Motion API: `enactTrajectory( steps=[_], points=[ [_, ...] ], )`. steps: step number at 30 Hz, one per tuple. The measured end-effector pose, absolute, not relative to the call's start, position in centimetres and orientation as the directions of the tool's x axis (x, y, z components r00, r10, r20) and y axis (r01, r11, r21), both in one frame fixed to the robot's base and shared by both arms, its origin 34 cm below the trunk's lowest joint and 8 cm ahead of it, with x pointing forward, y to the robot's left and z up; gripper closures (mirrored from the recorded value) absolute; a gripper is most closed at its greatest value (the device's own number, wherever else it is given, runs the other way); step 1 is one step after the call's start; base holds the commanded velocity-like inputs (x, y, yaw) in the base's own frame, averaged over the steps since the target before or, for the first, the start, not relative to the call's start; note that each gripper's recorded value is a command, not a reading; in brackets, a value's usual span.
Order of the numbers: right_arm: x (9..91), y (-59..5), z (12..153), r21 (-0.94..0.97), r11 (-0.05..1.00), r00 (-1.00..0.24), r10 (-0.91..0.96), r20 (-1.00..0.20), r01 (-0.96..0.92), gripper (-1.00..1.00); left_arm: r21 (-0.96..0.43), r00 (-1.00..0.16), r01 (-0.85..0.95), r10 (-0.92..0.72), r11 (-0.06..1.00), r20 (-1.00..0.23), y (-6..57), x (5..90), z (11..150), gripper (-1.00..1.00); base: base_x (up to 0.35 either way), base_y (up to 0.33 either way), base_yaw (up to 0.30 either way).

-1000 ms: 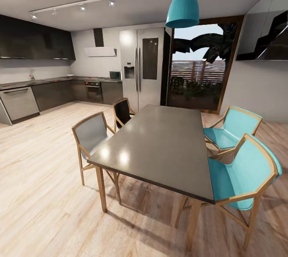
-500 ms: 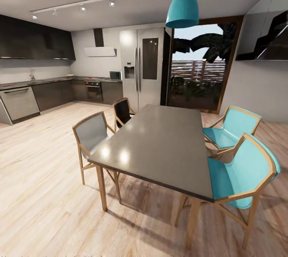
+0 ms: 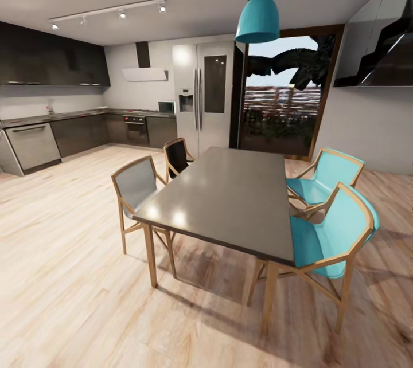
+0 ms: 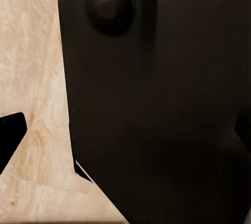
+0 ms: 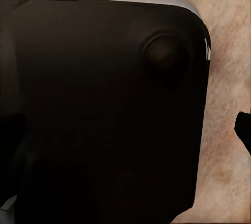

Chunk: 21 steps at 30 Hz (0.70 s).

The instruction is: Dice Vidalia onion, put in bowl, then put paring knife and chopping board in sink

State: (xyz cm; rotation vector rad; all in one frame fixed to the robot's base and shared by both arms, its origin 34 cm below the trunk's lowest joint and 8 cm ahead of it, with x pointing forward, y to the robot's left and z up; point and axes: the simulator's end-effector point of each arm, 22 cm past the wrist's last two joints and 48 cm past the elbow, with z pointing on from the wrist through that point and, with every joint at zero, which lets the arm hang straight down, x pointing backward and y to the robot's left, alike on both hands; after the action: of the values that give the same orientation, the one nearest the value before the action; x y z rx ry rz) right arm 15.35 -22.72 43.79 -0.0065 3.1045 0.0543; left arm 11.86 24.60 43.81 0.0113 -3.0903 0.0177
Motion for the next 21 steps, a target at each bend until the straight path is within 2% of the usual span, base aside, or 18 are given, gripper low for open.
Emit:
enactTrajectory(
  steps=[5,13,21],
  points=[
    [15.35,-22.73,43.8,0.034,0.999,-0.999,-0.003,-0.037,-0.004,-1.0,-0.009,-0.999,-0.007,-0.007,1.0,0.05,24.77,11.87,43.81,-1.0,-0.185,0.0,0.0],
    [15.36,-22.54,43.81,0.036,0.999,-0.999,0.0,-0.038,-0.002,-1.0,-0.008,-0.999,-0.007,-0.006,1.0,0.05,24.86,11.88,43.81,-1.0,-0.013,0.0,0.002],
    [15.39,-22.46,43.82,0.037,0.999,-0.999,-0.003,-0.044,-0.005,-1.0,-0.008,-0.998,-0.008,-0.008,1.0,0.055,24.87,11.65,43.83,-1.0,0.0,0.0,0.133]
  ],
)
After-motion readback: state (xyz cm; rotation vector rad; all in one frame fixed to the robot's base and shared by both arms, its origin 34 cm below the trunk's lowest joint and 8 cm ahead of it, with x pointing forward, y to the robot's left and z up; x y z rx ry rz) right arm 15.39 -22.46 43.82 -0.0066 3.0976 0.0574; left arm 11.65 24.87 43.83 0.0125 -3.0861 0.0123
